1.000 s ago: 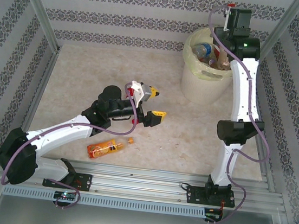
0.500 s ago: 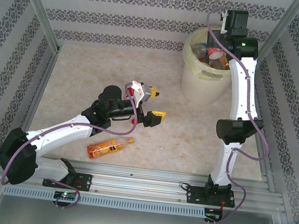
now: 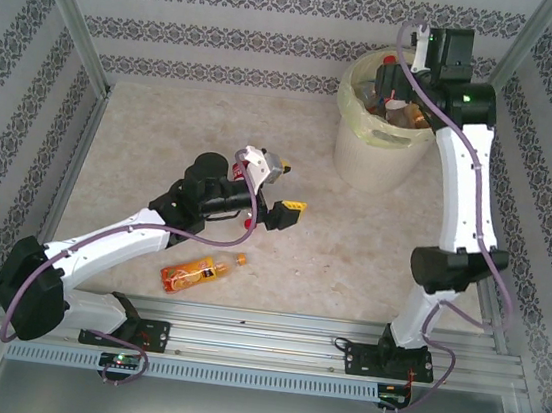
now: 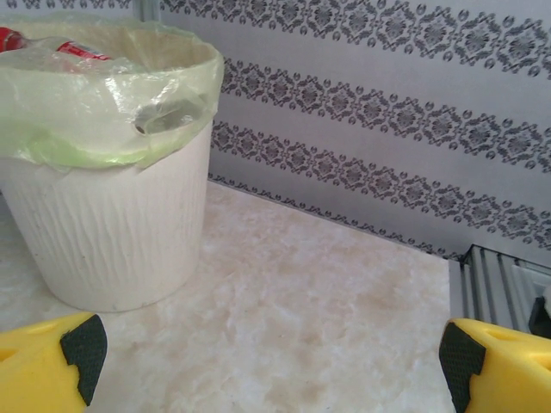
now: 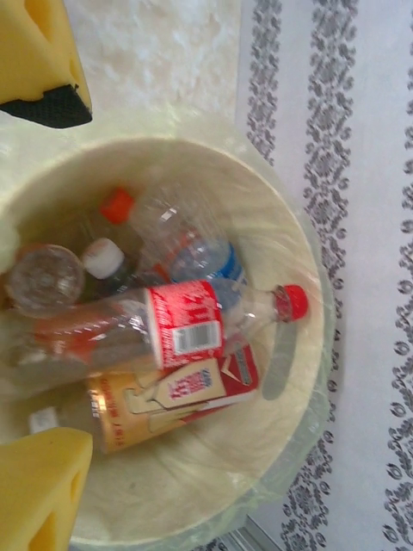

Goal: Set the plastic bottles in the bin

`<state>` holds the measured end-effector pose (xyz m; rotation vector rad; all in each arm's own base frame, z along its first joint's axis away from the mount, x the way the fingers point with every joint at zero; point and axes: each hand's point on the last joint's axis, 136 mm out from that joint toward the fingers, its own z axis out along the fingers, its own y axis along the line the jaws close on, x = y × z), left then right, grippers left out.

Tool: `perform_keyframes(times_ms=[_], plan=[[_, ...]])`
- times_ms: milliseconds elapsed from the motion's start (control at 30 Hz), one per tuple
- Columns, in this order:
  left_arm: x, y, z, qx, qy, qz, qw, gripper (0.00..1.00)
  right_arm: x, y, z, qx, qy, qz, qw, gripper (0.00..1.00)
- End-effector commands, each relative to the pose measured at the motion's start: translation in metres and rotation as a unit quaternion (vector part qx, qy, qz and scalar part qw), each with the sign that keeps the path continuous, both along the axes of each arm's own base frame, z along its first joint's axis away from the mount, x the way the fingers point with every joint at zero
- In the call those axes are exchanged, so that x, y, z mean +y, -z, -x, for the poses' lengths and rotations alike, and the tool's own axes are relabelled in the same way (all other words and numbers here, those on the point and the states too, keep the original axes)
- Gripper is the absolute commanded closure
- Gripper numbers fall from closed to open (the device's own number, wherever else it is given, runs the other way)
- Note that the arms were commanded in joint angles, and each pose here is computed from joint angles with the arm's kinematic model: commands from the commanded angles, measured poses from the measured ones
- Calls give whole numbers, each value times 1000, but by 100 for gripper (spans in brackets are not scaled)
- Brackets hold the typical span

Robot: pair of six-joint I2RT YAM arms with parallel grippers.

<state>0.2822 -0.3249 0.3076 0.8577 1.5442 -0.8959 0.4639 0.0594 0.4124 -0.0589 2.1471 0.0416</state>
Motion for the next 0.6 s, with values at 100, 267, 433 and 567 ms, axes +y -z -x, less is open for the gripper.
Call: perform_keyframes(times_ms=[100,267,433,567], plan=[[11,-10,-13,18,-60,-24,998,0,26,7,52,-10,-35,-84,996,5],[32,19,-27,130,-145,-66,979,0,46,51,106,16,-61,-137,989,2],[64,53,-26,220,-230,-115,941,0,63,91,150,47,-90,-197,975,2],[91,74,-27,270,-298,-135,905,0,78,119,177,70,-119,-234,962,2]])
